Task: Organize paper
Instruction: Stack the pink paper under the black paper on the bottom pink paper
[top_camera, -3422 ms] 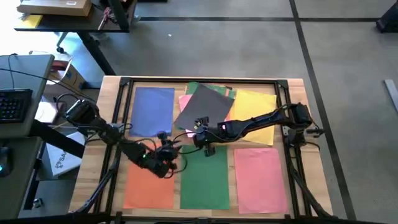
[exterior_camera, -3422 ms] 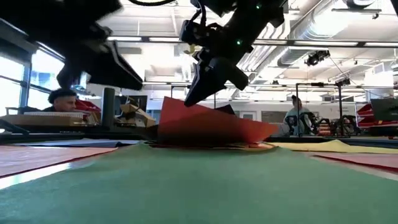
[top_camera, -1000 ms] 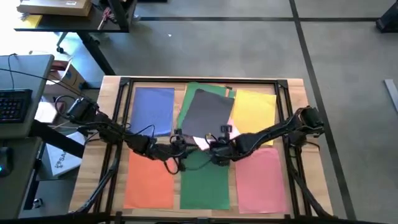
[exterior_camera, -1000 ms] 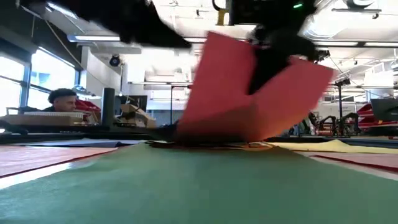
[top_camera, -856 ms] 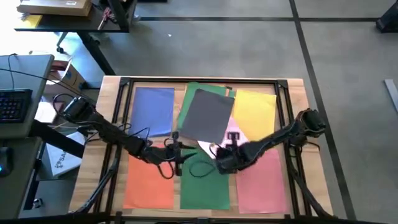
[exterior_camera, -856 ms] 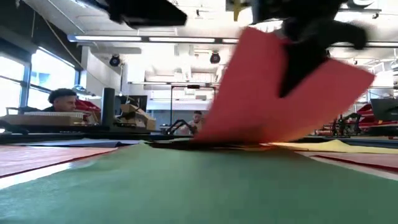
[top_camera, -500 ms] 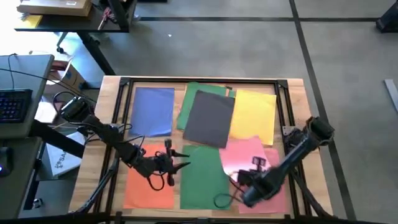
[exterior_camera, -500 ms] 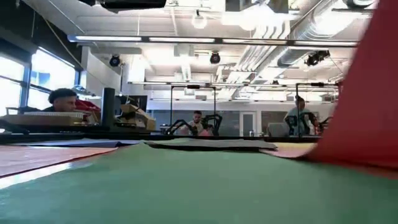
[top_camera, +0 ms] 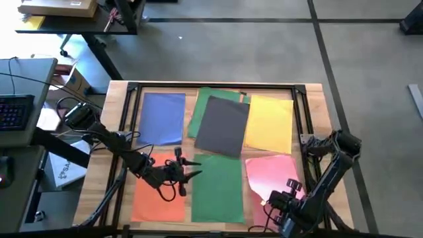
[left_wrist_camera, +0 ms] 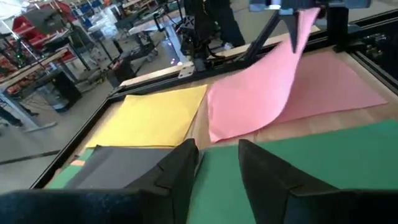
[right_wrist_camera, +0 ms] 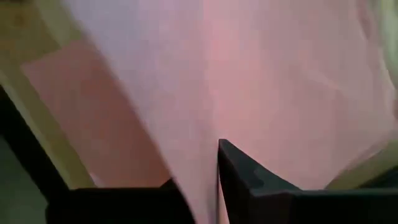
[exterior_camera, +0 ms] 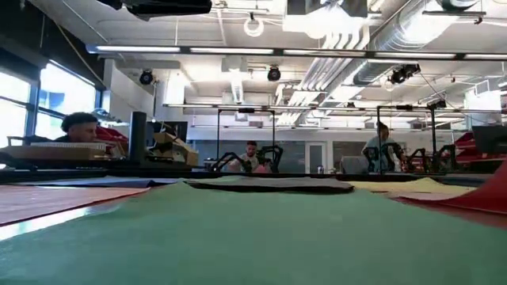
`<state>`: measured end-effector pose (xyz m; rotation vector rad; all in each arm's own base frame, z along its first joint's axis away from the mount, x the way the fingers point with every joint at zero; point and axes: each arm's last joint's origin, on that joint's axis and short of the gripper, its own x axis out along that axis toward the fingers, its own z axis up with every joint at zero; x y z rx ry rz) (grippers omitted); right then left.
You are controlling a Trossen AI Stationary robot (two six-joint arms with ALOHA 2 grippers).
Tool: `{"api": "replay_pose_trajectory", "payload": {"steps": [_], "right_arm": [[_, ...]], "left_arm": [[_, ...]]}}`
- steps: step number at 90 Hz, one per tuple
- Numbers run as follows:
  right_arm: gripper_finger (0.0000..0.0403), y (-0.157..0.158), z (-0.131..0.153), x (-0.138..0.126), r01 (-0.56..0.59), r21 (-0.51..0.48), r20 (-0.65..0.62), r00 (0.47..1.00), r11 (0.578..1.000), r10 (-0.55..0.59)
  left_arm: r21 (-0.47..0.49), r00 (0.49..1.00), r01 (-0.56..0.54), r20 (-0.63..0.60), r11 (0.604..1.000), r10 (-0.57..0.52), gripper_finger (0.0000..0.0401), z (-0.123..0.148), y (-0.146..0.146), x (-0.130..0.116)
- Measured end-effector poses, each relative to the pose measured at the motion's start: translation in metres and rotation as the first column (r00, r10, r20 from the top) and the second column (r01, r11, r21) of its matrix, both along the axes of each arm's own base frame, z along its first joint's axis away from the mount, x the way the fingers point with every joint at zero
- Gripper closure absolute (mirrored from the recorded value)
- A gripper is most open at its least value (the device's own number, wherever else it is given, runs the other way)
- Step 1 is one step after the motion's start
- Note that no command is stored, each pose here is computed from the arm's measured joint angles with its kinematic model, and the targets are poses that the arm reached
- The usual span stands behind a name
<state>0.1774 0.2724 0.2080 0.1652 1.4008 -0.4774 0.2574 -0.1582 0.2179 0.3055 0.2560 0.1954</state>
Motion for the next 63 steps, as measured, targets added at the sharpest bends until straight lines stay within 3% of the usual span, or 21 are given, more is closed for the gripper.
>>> {"api": "replay_pose_trajectory", "payload": {"steps": [45, 63], "right_arm": [[0.0403, 0.0, -0.007, 0.002, 0.043, -0.07, 0.012, 0.999, 0.997, -0.043], [0.0403, -0.006, 0.014, 0.003, 0.099, -0.194, 0.106, 0.991, 0.976, -0.079]], "left_arm": [[-0.005, 1.0, -0.001, 0.001, 1.0, 0.001, 0.029, 0.0, 0.0, 0.0], [-0.006, 1.0, -0.003, 0.001, 1.0, 0.003, 0.029, 0.0, 0.0, 0.0]]}}
